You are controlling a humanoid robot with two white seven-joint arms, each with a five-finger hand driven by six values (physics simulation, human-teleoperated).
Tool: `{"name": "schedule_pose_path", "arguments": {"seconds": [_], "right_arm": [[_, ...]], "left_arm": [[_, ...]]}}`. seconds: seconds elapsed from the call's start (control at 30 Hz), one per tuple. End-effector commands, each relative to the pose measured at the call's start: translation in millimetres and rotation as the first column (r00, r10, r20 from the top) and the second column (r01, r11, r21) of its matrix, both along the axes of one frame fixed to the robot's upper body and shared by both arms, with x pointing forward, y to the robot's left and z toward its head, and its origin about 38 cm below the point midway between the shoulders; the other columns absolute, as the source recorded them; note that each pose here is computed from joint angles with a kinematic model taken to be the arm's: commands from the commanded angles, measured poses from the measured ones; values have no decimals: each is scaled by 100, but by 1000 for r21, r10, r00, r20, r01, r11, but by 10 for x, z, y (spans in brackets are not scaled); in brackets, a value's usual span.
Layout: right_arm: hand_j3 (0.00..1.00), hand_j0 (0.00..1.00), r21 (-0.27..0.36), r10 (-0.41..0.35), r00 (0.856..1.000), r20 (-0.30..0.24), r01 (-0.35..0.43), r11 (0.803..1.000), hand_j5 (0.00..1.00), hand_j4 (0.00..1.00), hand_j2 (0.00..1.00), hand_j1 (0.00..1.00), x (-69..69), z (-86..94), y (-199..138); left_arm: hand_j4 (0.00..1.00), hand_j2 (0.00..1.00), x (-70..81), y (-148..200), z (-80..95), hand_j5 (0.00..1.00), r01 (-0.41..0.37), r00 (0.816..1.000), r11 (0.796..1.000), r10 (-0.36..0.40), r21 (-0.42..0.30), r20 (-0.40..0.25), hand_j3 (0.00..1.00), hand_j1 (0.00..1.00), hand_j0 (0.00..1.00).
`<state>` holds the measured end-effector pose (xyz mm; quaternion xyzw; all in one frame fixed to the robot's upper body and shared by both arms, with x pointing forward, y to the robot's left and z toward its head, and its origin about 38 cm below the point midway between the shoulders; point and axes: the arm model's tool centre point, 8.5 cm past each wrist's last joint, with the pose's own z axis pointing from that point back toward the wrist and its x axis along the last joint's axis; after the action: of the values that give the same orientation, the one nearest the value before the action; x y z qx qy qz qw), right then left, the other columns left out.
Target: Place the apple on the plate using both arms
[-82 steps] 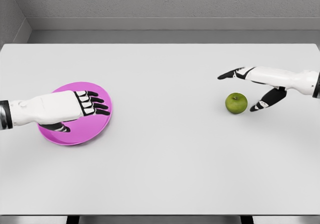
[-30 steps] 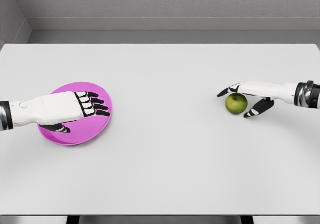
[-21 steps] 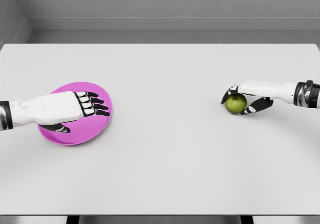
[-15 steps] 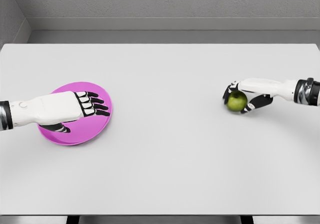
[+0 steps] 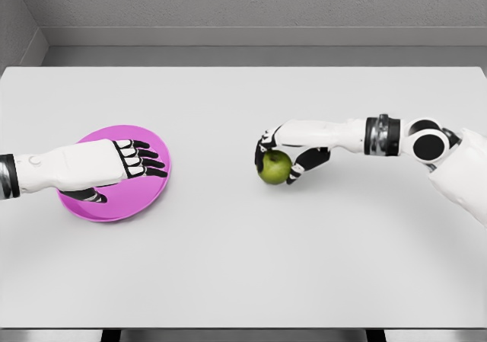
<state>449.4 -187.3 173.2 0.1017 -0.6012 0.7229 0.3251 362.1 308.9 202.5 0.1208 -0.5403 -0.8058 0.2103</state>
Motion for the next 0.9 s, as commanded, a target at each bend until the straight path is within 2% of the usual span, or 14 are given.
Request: {"name": "schedule_pose_path", "arguments": {"seconds": [0.0, 0.07, 0.13, 0.33, 0.4, 0.47, 0.5, 0.57, 0.6, 0.63, 0.67, 0.73, 0.8, 0.87], "right_arm": [[48, 48, 17, 10, 1000, -9, -9, 1000, 48, 48, 48, 48, -4, -11, 90], [56, 56, 23, 3, 1000, 3, -3, 1000, 56, 56, 56, 56, 25, 44, 77], [100, 100, 29, -12, 1000, 7, 11, 1000, 100, 100, 100, 100, 54, 66, 40], [100, 100, 45, -30, 999, 24, 28, 999, 100, 100, 100, 100, 91, 144, -6], [100, 100, 93, -123, 992, 31, 120, 988, 100, 100, 100, 100, 218, 234, -265], [100, 100, 148, -242, 970, 27, 236, 960, 100, 100, 100, 100, 319, 306, -655], [100, 100, 194, -319, 947, 35, 306, 932, 100, 100, 100, 100, 372, 411, -922], [100, 100, 277, -427, 903, 45, 399, 874, 100, 100, 100, 100, 378, 552, -1320], [100, 100, 290, -446, 894, 43, 416, 862, 100, 100, 100, 100, 362, 549, -1391], [100, 100, 286, -449, 892, 44, 419, 862, 100, 100, 100, 100, 357, 550, -1414], [100, 100, 275, -470, 880, 60, 438, 856, 100, 100, 100, 100, 331, 612, -1568], [100, 100, 291, -506, 860, 66, 468, 834, 100, 100, 100, 100, 291, 656, -1743], [100, 100, 273, -514, 855, 60, 482, 833, 100, 100, 100, 100, 253, 608, -1817], [100, 100, 268, -512, 857, 55, 482, 834, 100, 100, 100, 100, 246, 576, -1806]], "left_arm": [[100, 100, 2, 2, 8, 100, -3, 1000, 1000, 3, -5, -1, 100, 100, 100], [100, 100, 2, 2, 8, 100, -3, 1000, 1000, 3, -5, -1, 100, 100, 100], [100, 100, 2, 2, 8, 100, -3, 1000, 1000, 3, -5, -1, 100, 100, 100], [100, 100, 0, 1, 3, 100, -2, 1000, 1000, 2, -5, -3, 100, 100, 100], [100, 100, 32, 53, 32, 100, -18, 1000, 1000, 18, 0, 5, 100, 100, 100], [100, 100, 46, -403, -111, 100, 67, 997, 996, -69, -55, -26, 100, 100, 100], [100, 100, 77, -518, -118, 100, 91, 995, 995, -92, -39, -36, 100, 100, 100], [100, 100, 127, -666, -38, 100, 120, 993, 991, -121, -54, -12, 100, 100, 100], [100, 100, 194, -842, 51, 100, 148, 989, 985, -147, -86, 16, 100, 100, 100], [100, 100, 260, -975, 105, 100, 166, 986, 981, -164, -104, 35, 100, 100, 100], [100, 100, 267, -1053, 106, 100, 180, 984, 978, -177, -109, 39, 100, 100, 100], [100, 100, 323, -1099, 118, 100, 186, 982, 981, -184, -63, 28, 100, 100, 100], [100, 100, 414, -1171, 127, 100, 180, 983, 981, -178, -77, 32, 100, 100, 100], [100, 100, 646, -1228, 56, 100, 134, 991, 987, -133, -94, 15, 100, 100, 100]]}}
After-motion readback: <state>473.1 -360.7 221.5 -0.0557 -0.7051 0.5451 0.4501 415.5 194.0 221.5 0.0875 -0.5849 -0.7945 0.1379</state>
